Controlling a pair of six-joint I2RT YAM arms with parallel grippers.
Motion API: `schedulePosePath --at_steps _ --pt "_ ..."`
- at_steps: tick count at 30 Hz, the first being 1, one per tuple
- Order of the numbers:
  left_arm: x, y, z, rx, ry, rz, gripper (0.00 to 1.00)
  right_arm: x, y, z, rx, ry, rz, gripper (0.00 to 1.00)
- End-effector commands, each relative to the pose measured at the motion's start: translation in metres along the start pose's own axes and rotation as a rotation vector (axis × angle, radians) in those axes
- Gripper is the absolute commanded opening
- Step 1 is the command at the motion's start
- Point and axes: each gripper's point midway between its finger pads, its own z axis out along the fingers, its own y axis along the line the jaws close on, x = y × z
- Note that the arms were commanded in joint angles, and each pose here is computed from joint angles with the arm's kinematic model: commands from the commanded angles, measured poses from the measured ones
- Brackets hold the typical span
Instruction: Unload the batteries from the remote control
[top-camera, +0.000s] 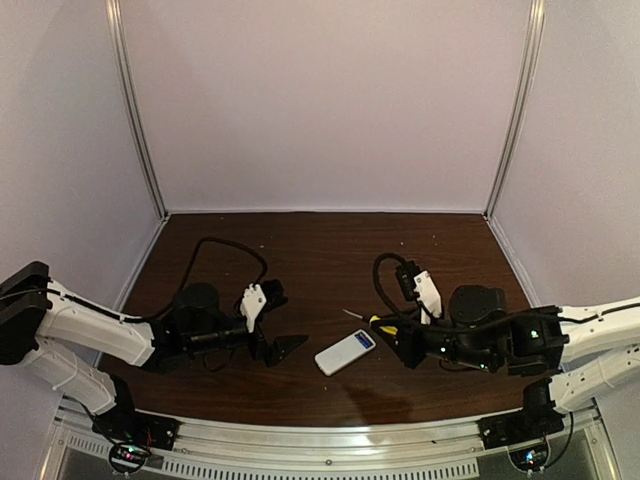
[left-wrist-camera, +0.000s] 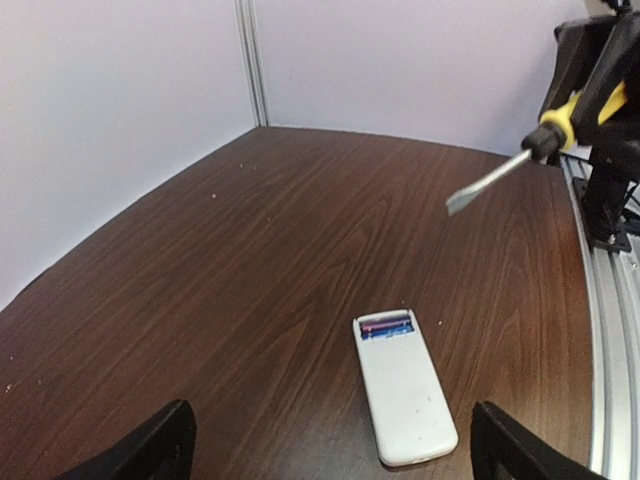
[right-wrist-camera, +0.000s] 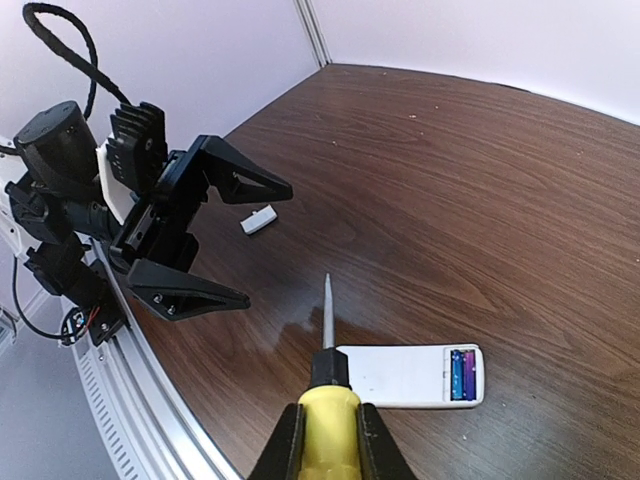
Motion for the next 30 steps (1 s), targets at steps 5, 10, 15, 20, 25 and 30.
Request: schedulePosePath --at_steps 5,10,15,20,25,30 --pt "0.018 -0.001 0.024 0.018 0.062 0.018 0.97 -0.006 -0.033 -0.029 0.131 -0.012 0.0 0.0" --pt "0.027 -0.014 0.032 0.105 0.097 0.046 0.97 -0.012 -0.045 -0.044 0.174 -0.033 -0.002 0.0" --pt "0.029 -0.025 0.035 0.174 0.123 0.037 0.97 -0.017 -0.056 -0.054 0.214 -0.058 0.0 0.0" --pt "0.038 -0.027 0.047 0.193 0.187 0.005 0.98 -0.018 -0.061 -0.058 0.236 -0.071 0.009 0.0" --pt "0.045 -0.034 0.055 0.225 0.2 -0.065 0.97 -0.016 -0.063 -0.055 0.262 -0.06 0.025 0.0" --pt "0.053 -0.031 0.06 0.166 0.225 -0.104 0.97 -0.013 -0.059 -0.052 0.237 -0.05 0.052 0.0"
